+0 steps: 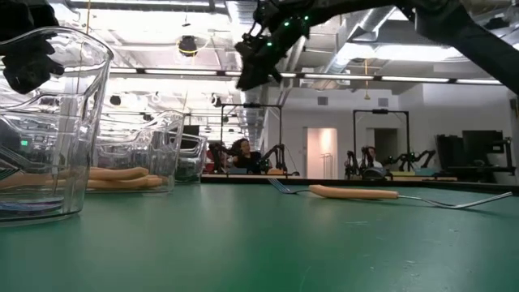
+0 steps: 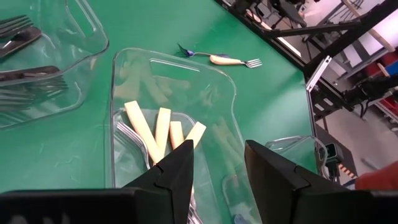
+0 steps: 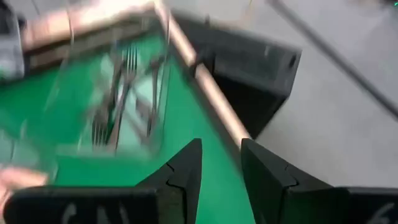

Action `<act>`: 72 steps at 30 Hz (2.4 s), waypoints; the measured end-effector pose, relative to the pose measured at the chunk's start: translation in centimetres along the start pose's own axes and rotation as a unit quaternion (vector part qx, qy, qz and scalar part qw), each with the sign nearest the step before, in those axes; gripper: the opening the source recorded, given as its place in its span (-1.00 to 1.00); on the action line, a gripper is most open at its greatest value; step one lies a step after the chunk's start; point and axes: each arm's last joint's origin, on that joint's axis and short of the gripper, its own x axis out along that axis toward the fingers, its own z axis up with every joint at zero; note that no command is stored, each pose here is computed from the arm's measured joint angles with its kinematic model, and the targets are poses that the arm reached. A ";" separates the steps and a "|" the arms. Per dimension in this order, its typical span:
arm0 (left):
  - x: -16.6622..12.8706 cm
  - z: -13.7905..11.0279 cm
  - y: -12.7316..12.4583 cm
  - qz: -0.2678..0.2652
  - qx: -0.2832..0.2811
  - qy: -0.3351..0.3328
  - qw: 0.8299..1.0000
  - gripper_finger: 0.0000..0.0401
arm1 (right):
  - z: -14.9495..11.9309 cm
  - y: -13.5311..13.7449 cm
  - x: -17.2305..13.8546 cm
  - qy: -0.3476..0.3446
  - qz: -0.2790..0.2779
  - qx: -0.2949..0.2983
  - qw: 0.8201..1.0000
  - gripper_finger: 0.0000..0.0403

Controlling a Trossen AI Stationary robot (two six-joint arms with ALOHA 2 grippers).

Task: Sort silverware by color (type)
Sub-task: Put the orange fork into the middle transparent bin

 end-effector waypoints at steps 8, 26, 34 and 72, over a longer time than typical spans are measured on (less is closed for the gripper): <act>0.0 0.0 0.0 0.000 -0.001 0.000 1.000 -0.36 | -3.4 0.4 -1.3 0.187 0.004 0.017 0.982 -0.36; 0.0 0.0 0.0 -0.002 0.003 0.002 1.000 -0.36 | -7.1 10.2 -4.2 0.369 0.019 -0.036 0.929 -0.36; 0.0 0.0 0.0 -0.003 0.014 0.003 1.000 -0.36 | -5.9 11.2 -8.2 0.328 0.035 -0.049 0.943 -0.37; 0.0 0.0 0.0 -0.005 0.034 0.003 0.999 -0.36 | -15.9 10.3 -18.5 -0.008 0.174 0.137 0.975 -0.37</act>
